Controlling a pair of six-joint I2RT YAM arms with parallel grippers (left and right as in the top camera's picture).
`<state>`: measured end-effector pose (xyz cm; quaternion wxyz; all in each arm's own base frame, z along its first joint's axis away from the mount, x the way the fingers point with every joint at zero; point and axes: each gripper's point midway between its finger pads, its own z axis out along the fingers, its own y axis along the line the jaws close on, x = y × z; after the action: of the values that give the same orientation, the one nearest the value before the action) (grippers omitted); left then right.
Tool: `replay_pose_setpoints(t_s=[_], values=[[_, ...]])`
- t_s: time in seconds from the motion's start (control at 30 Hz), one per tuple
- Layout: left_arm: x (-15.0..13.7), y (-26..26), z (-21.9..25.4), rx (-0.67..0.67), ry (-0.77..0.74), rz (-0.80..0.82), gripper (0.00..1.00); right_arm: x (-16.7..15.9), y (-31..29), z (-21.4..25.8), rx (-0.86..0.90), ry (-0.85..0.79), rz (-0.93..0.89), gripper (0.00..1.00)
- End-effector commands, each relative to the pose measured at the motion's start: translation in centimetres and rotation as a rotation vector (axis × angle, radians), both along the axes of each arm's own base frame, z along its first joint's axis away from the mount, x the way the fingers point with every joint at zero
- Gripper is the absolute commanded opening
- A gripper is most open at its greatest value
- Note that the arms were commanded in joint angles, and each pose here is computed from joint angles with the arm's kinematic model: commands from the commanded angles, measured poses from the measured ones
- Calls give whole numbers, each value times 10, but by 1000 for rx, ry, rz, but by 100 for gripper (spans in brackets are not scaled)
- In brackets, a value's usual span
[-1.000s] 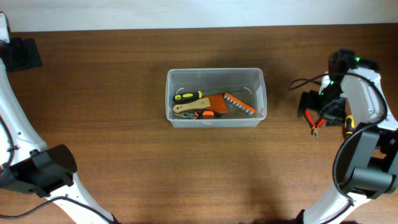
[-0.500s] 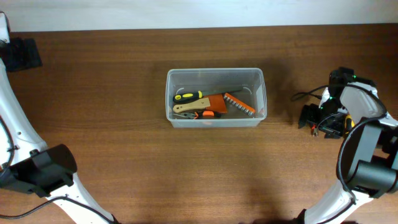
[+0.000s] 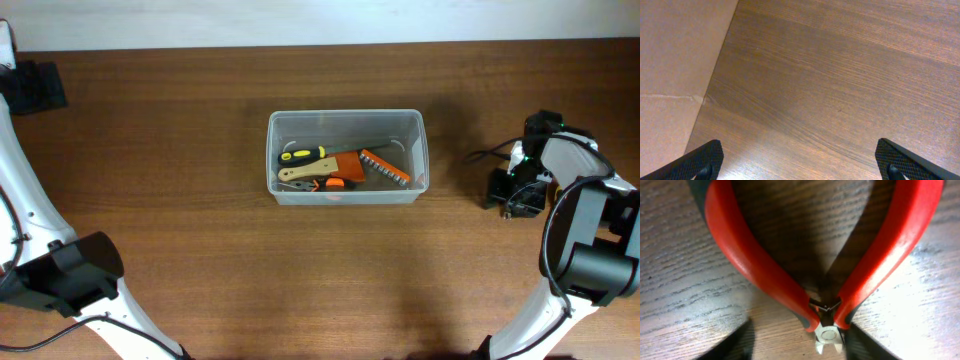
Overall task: Pack container
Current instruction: 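Lower the right gripper onto the red-handled cutting pliers and grasp them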
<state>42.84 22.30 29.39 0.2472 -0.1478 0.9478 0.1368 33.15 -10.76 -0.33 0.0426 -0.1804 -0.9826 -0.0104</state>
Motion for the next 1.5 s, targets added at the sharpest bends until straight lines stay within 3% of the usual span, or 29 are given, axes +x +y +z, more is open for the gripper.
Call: replay_pose_setpoints(t_s=[0.0, 0.53, 0.57, 0.6, 0.63, 0.67, 0.8, 0.9, 1.0, 1.13, 1.37, 1.47], values=[[-1, 0, 2, -9, -13, 11, 99, -4, 1, -20, 18, 32, 6, 46], [-1, 0, 2, -9, -12, 11, 99, -3, 0, -20, 14, 32, 1, 23], [-1, 0, 2, -9, -13, 11, 99, -3, 0, -20, 13, 31, 2, 35], [-1, 0, 2, -9, -12, 11, 99, -3, 0, -20, 12, 32, 2, 57], [-1, 0, 2, -9, -12, 11, 99, -4, -2, -20, 5, 34, 2, 67], [-1, 0, 2, -9, -13, 11, 99, -5, -4, -20, -10, 39, 0, 73], [-1, 0, 2, -9, -13, 11, 99, -1, -6, -21, -17, 24, 0, 76], [-1, 0, 2, -9, -13, 11, 99, 0, -6, -21, -18, 20, -8, 74], [-1, 0, 2, -9, -13, 11, 99, 4, -7, -21, -30, 3, -74, 65], [-1, 0, 2, -9, -12, 11, 99, 11, -9, -22, -38, -23, -133, 63], [-1, 0, 2, -9, -12, 11, 99, 13, -10, -22, -40, -31, -133, 32], [-1, 0, 2, -9, -13, 11, 99, 12, -9, -22, -39, -25, -133, 31]])
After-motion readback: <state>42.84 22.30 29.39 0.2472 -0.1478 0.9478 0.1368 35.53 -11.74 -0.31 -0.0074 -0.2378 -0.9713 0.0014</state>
